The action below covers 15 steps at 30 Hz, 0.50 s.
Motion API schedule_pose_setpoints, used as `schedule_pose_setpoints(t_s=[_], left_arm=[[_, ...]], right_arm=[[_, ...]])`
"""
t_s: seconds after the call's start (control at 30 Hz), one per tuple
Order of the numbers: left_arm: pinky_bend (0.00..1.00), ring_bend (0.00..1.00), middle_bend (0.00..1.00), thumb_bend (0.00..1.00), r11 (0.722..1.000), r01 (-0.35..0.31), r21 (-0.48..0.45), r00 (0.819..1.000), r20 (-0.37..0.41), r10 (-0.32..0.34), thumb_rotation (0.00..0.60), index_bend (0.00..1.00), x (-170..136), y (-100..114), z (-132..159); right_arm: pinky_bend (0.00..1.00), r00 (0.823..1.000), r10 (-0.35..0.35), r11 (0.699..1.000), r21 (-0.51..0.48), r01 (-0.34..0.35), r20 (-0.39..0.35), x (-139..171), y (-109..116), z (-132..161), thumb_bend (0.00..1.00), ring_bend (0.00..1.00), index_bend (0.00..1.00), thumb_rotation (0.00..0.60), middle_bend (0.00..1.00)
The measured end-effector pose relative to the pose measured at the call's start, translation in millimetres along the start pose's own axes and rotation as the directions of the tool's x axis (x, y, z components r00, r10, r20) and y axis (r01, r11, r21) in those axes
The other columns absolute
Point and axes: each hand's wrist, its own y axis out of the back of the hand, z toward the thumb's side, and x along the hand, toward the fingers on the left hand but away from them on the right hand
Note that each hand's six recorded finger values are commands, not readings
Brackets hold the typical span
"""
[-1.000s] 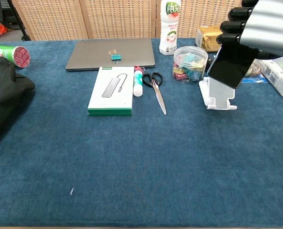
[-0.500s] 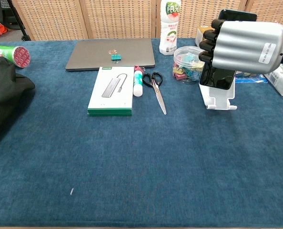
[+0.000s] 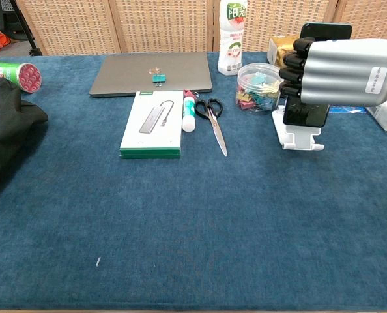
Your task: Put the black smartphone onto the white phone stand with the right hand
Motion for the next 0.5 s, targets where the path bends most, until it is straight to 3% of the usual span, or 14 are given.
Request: schedule_pose_setpoints(t_s=[0.5], left_arm=[[0.06, 0.00, 0.00, 0.00, 1.000, -0.001, -0.004, 1.000, -0.003, 0.001, 0.600, 0.00, 0.0, -0.2, 0.0]], right_arm=[[0.44, 0.997, -0.031, 0.999, -0.010, 0.031, -0.072, 5.6, -8.6, 11.3, 0.25, 0.43, 0.63, 0.600, 0.48]])
